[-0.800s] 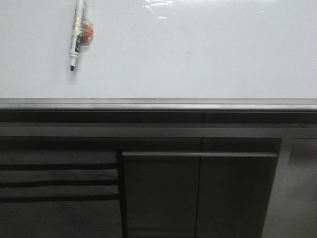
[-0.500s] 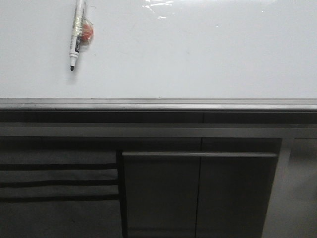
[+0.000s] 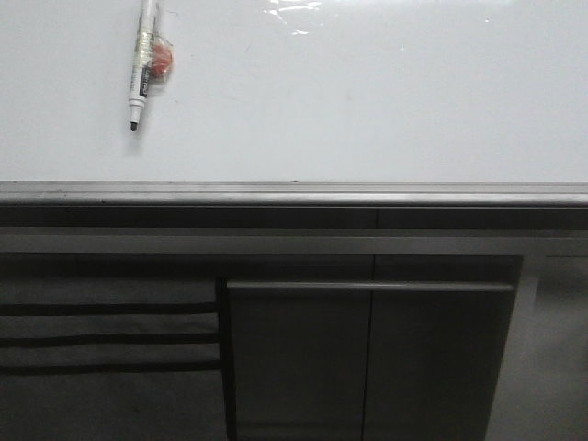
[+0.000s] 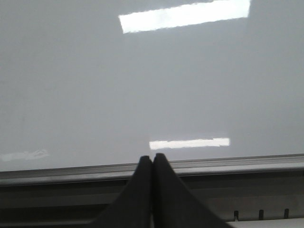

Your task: Write number 0 on whiteboard

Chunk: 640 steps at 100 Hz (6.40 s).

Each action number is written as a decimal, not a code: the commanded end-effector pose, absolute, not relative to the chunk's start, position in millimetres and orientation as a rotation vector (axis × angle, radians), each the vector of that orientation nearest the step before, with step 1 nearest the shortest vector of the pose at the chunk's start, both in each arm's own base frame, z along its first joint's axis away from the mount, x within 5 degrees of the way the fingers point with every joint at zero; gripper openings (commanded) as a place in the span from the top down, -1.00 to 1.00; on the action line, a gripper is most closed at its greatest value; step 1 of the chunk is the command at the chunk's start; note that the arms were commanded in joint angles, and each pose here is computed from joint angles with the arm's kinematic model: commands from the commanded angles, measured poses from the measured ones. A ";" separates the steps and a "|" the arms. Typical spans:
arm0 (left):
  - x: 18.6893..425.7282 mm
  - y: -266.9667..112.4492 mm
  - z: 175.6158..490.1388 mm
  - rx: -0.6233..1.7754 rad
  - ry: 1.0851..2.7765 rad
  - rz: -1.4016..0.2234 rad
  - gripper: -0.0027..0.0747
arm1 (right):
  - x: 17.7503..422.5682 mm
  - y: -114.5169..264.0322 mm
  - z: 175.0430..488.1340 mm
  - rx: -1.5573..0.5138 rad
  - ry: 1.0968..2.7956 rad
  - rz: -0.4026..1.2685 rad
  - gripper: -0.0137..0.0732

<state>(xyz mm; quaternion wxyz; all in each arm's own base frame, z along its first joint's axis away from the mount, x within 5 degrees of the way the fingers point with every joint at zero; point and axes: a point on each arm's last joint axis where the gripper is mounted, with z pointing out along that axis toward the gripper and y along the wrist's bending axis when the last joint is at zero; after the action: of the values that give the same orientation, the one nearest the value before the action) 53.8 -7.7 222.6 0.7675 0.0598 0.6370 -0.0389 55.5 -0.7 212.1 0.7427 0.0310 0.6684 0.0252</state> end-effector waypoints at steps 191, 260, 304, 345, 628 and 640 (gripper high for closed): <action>144.5 -43.8 334.2 0.252 1.813 -0.238 -0.13 | 125.5 20.9 349.8 -0.239 1.991 0.129 0.07; 251.9 -117.4 307.1 0.385 1.845 -0.309 -0.12 | 130.2 22.2 347.4 -0.228 1.998 0.151 0.00; 312.8 -127.4 289.3 0.408 1.903 -0.229 -0.12 | 130.3 22.2 344.9 -0.229 2.005 0.151 0.00; 316.4 -128.7 288.6 0.406 1.893 -0.229 0.36 | 130.4 22.2 345.0 -0.228 2.004 0.151 0.00; 139.3 -192.1 343.4 1.626 1.891 -0.436 0.98 | 166.9 178.4 368.9 -1.620 1.716 0.590 0.33; 139.3 -192.1 343.4 1.626 1.891 -0.436 0.98 | 166.9 178.4 368.9 -1.622 1.714 0.589 0.55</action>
<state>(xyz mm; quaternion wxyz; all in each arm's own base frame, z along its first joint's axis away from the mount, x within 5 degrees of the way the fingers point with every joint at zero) 141.1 -188.4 325.5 0.2576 0.6245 0.7230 -0.1443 169.4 177.4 352.2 0.3109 -0.6333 0.6749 0.2163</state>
